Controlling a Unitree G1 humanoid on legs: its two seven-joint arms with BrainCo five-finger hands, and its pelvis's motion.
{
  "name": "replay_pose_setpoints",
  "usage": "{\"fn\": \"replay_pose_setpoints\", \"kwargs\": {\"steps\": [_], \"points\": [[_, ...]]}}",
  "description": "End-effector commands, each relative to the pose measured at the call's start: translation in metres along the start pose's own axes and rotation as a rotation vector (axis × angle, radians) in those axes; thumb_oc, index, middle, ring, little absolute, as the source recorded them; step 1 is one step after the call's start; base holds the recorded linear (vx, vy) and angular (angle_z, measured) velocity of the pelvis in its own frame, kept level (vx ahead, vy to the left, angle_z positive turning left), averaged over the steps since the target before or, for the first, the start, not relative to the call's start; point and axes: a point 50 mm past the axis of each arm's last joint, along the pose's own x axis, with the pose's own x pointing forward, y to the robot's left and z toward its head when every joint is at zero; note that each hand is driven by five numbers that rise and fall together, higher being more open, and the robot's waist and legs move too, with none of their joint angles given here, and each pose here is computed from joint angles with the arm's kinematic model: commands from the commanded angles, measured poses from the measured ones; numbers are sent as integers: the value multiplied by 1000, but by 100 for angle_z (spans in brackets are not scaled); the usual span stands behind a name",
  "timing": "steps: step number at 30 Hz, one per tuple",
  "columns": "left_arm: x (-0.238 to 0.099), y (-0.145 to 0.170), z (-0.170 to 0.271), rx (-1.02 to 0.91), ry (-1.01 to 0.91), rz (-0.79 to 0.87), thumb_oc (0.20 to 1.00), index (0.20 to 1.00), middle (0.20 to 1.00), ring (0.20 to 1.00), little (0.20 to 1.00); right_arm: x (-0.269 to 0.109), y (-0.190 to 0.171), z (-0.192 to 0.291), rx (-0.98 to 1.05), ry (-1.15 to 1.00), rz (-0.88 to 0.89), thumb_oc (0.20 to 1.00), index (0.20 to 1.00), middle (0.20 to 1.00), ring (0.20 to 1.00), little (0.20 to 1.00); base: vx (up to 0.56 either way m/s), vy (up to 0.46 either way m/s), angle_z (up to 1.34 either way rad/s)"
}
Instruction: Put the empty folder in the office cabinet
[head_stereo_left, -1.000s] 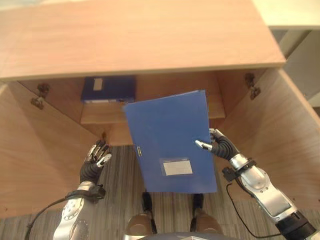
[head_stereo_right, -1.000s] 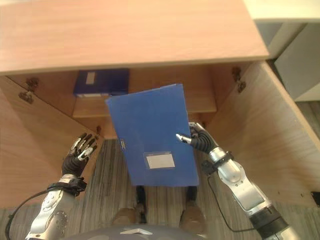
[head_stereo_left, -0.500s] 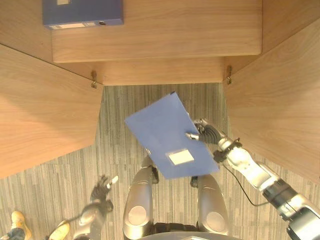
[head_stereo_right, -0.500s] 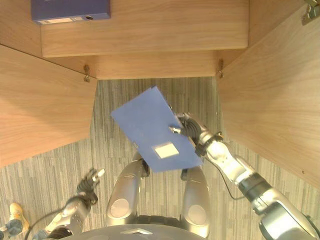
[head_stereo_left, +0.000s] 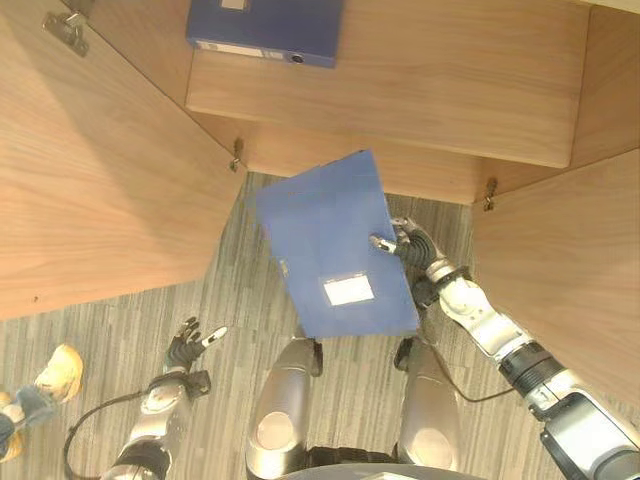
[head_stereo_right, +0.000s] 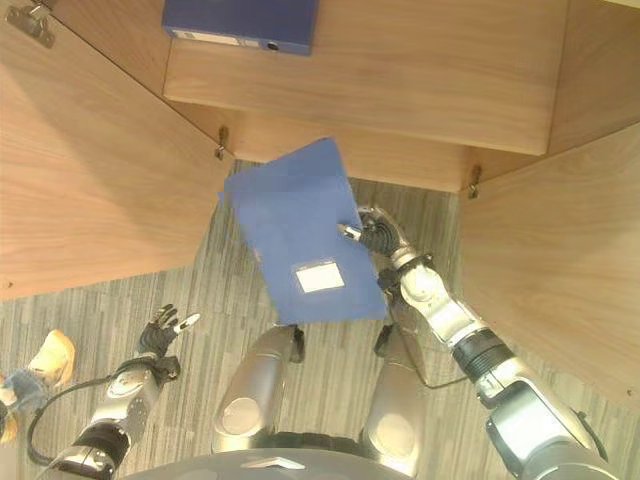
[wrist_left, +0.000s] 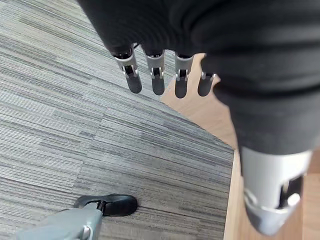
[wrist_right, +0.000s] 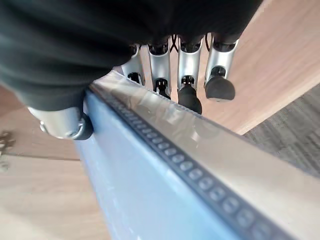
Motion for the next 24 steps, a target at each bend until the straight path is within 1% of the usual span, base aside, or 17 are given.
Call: {"fn": "replay_pose_setpoints", "kwargs": {"steps": [1, 2, 4, 5, 6, 8, 11, 13, 16, 19, 20, 21, 24], "points": [[-17, 15, -19, 47, 63, 27, 1000, 1000, 1000, 1000, 1000, 1, -23, 14, 95, -83, -142, 200, 200, 200, 200, 200, 117, -58, 63], [-15, 13, -18, 49, 63, 24, 1000, 1000, 1000, 1000, 1000, 5, -29, 14, 120, -76, -184, 200, 200, 200, 200, 200, 173, -96, 69], [-13, 6, -19, 39, 68, 1, 1000, 1000, 1000, 1000, 1000, 7, -61, 4, 230, -29, -367, 200, 200, 200, 200, 200, 290, -208, 91], [-13, 4, -20, 52, 75, -15, 1000, 1000, 1000, 1000, 1000, 3, -70, -2, 258, -5, -425, 200, 200, 200, 200, 200, 168, -153, 49], [-13, 4, -20, 52, 75, -15, 1000, 1000, 1000, 1000, 1000, 3, -70, -2, 258, -5, -425, 200, 200, 200, 200, 200, 71, -91, 62], [-13, 4, -23, 54, 92, -16, 1000, 1000, 1000, 1000, 1000, 6, -90, -8, 300, 39, -558, 200, 200, 200, 200, 200, 89, -126, 71], [-14, -3, -30, 52, 112, -28, 1000, 1000, 1000, 1000, 1000, 21, -114, 9, 354, 14, -703, 200, 200, 200, 200, 200, 115, -179, -4], [-17, -8, -37, 41, 132, -39, 1000, 1000, 1000, 1000, 1000, 27, -119, 19, 348, -4, -732, 200, 200, 200, 200, 200, 116, -182, -24], [-18, -13, -41, 33, 143, -45, 1000, 1000, 1000, 1000, 1000, 34, -114, 31, 362, -49, -733, 200, 200, 200, 200, 200, 63, -102, -17], [-18, -13, -41, 33, 143, -45, 1000, 1000, 1000, 1000, 1000, 34, -114, 31, 362, -49, -733, 200, 200, 200, 200, 200, 62, -63, -5], [-19, -32, -50, 38, 168, -98, 1000, 1000, 1000, 1000, 1000, 41, -107, 53, 446, -160, -812, 200, 200, 200, 200, 200, 200, -167, 3], [-16, -43, -51, 45, 168, -135, 1000, 1000, 1000, 1000, 1000, 44, -107, 61, 497, -188, -874, 200, 200, 200, 200, 200, 220, -163, -5], [-15, -51, -51, 50, 167, -163, 1000, 1000, 1000, 1000, 1000, 47, -108, 67, 542, -208, -919, 200, 200, 200, 200, 200, 56, -5, -32]]}}
